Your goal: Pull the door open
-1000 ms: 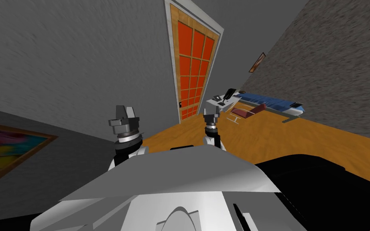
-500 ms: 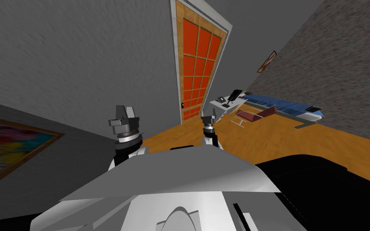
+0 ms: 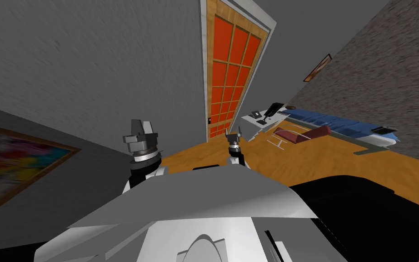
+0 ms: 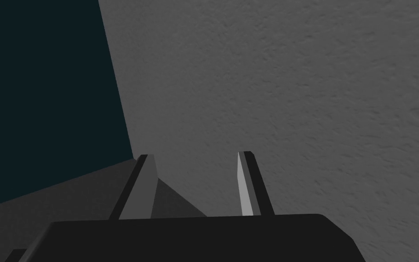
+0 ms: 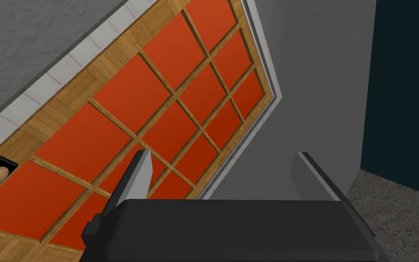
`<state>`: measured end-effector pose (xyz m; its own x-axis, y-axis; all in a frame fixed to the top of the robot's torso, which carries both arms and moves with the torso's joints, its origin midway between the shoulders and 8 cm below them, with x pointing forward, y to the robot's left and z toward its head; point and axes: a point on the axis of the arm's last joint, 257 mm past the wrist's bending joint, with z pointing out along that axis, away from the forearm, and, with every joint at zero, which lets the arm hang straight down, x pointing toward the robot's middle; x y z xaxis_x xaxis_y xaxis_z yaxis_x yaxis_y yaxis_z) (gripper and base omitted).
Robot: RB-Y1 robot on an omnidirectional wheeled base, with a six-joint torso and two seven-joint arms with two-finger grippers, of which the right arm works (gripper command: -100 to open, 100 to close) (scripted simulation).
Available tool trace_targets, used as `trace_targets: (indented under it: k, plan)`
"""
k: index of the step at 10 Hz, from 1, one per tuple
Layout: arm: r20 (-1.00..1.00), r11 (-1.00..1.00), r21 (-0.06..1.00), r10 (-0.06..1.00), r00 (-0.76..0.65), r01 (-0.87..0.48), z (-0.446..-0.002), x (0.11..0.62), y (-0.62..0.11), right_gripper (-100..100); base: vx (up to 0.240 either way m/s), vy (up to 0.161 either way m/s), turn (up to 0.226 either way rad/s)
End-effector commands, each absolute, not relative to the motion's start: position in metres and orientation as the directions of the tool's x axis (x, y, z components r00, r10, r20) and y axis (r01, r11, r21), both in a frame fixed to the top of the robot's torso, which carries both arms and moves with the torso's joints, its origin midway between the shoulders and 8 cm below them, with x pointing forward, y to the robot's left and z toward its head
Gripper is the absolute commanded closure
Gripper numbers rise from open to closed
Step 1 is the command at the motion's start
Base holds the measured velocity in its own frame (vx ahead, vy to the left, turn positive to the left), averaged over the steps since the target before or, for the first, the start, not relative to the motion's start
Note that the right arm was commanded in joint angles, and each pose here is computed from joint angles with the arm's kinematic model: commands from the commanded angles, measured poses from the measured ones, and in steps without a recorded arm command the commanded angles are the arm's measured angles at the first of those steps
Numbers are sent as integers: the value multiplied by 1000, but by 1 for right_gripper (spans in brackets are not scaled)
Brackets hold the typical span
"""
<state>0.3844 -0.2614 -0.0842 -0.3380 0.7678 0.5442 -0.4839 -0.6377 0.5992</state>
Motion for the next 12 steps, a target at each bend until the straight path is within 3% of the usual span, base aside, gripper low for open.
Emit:
trace_targets:
  k: [1, 12]
  plan:
    - [583, -676, 582, 734, -348, -451, -99, 390, -262, -100, 100, -4, 103]
    - [803, -867, 430, 494, -333, -251, -193, 402, -264, -100, 99, -21, 117]
